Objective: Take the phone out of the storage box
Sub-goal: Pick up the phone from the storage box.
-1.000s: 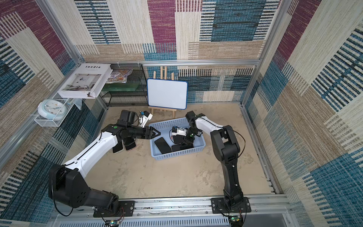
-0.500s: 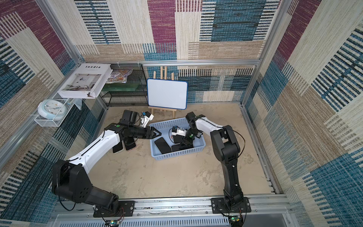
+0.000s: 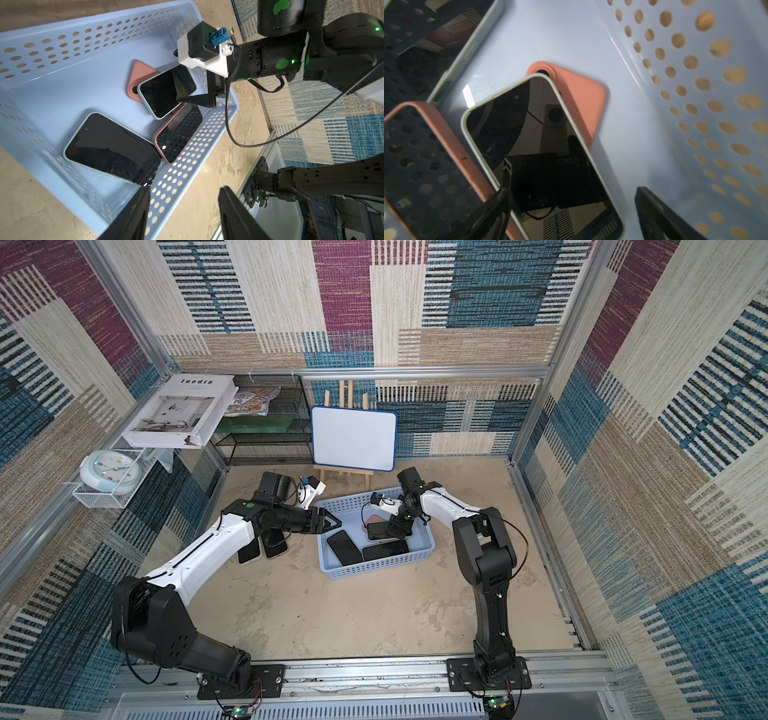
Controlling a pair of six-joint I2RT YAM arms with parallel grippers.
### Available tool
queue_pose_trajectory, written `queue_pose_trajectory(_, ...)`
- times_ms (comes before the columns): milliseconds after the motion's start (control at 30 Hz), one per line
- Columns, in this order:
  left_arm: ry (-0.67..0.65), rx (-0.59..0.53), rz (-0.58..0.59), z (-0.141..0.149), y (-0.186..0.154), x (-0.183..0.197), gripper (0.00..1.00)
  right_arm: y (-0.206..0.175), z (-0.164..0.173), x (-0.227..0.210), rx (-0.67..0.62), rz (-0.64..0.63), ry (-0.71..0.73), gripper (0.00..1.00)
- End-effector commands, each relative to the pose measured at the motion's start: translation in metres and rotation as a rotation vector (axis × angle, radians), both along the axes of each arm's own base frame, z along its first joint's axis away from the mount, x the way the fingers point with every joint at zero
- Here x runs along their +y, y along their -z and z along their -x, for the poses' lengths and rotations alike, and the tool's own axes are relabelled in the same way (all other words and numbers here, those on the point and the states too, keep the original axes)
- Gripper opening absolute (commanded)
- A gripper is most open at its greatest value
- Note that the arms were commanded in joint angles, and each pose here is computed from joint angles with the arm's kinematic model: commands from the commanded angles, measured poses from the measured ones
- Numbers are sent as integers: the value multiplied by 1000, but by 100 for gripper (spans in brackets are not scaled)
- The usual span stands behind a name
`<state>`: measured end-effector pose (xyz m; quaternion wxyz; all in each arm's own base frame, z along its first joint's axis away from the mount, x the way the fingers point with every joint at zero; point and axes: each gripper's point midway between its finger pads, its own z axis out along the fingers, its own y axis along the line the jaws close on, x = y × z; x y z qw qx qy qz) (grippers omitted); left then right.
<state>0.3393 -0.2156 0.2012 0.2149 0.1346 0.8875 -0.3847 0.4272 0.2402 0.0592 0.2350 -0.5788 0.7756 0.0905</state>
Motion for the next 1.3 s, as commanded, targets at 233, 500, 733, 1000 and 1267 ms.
queue_pose_trajectory(233, 12, -1, 4, 2, -2, -1, 58, 22, 0, -7, -15, 117, -159, 100)
queue_pose_trajectory(500, 15, -1, 0, 0, -2, -1, 58, 29, 38, -9, 90, 146, -339, 99)
queue_pose_trajectory(733, 18, 8, 2, -2, 1, -2, 58, 18, 53, -2, 97, 72, -370, 98)
queue_pose_trajectory(1000, 20, 3, 2, -1, -1, -2, 58, 45, 49, -9, 137, 147, -330, 99)
queue_pose_trajectory(1267, 16, 8, -4, -3, 1, -1, 58, 66, 19, -11, 113, 192, -134, 96)
